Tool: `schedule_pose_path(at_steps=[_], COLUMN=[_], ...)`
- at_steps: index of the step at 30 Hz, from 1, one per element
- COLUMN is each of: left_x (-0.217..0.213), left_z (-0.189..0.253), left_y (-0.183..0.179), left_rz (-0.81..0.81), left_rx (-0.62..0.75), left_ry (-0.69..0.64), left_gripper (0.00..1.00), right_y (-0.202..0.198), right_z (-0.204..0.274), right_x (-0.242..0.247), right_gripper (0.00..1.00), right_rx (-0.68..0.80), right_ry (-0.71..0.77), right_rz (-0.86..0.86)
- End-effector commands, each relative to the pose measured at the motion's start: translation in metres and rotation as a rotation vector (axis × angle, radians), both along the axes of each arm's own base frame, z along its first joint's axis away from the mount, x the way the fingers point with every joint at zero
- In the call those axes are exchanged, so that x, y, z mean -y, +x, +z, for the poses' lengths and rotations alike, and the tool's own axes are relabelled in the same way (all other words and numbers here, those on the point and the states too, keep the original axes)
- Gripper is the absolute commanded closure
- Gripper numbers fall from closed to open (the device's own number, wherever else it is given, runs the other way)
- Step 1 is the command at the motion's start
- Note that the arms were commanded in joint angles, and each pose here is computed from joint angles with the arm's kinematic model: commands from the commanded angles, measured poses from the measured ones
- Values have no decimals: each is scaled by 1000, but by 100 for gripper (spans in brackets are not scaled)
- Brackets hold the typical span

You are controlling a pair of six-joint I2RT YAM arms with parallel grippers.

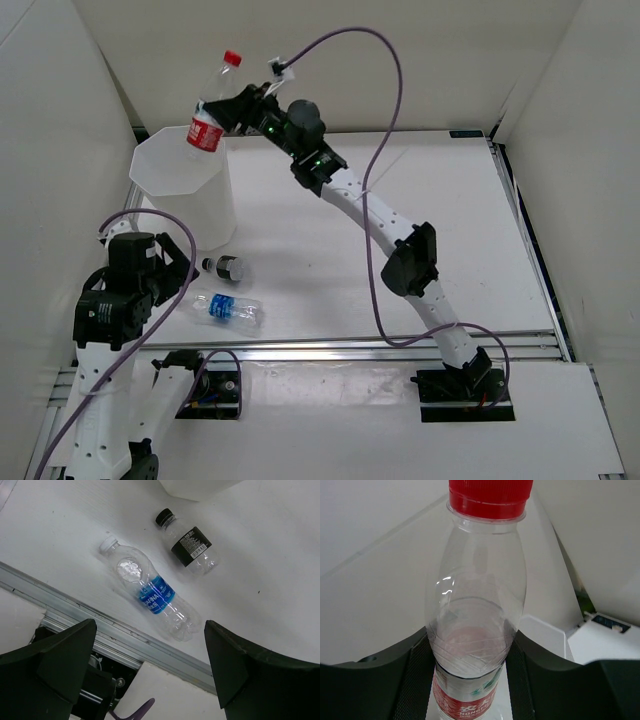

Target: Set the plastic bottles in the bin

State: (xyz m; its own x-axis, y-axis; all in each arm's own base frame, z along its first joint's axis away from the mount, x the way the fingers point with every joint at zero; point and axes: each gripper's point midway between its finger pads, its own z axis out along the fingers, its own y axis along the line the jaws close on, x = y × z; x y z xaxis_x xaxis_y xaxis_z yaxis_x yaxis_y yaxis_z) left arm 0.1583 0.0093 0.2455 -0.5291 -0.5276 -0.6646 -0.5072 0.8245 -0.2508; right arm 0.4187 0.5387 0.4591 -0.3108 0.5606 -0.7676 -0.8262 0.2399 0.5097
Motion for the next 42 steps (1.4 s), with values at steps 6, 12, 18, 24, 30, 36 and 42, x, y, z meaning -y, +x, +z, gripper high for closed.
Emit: schedule_pose_path(at_steps=[6, 12, 18, 24, 30, 36, 42], left_x=[5, 5, 3, 18, 49, 49, 45], left_z=[-6, -8, 2, -27, -88, -138, -165], left_y=[-11, -7, 14, 40, 48, 52, 48], left_rz=[-44, -6, 59, 159, 324, 449, 501], left_rx=[-45, -43, 44, 72, -56, -135, -226], left_ry=[-6, -28, -54, -214, -482, -561, -552], left_gripper=[0, 0, 0, 0, 0, 0, 0], right_y=[-9, -9, -20, -11, -17, -12, -6], right_z=[31, 7, 18, 55, 55, 19, 20], right_x=[2, -7, 22, 102, 183, 215, 233], right_gripper=[38, 0, 0, 0, 0, 0, 0], right_rx=[163, 129, 42, -28, -149, -284, -294], right_ry=[73, -22, -163, -212, -297, -397, -399], right_rz=[-68, -37, -96, -284, -375, -368, -380])
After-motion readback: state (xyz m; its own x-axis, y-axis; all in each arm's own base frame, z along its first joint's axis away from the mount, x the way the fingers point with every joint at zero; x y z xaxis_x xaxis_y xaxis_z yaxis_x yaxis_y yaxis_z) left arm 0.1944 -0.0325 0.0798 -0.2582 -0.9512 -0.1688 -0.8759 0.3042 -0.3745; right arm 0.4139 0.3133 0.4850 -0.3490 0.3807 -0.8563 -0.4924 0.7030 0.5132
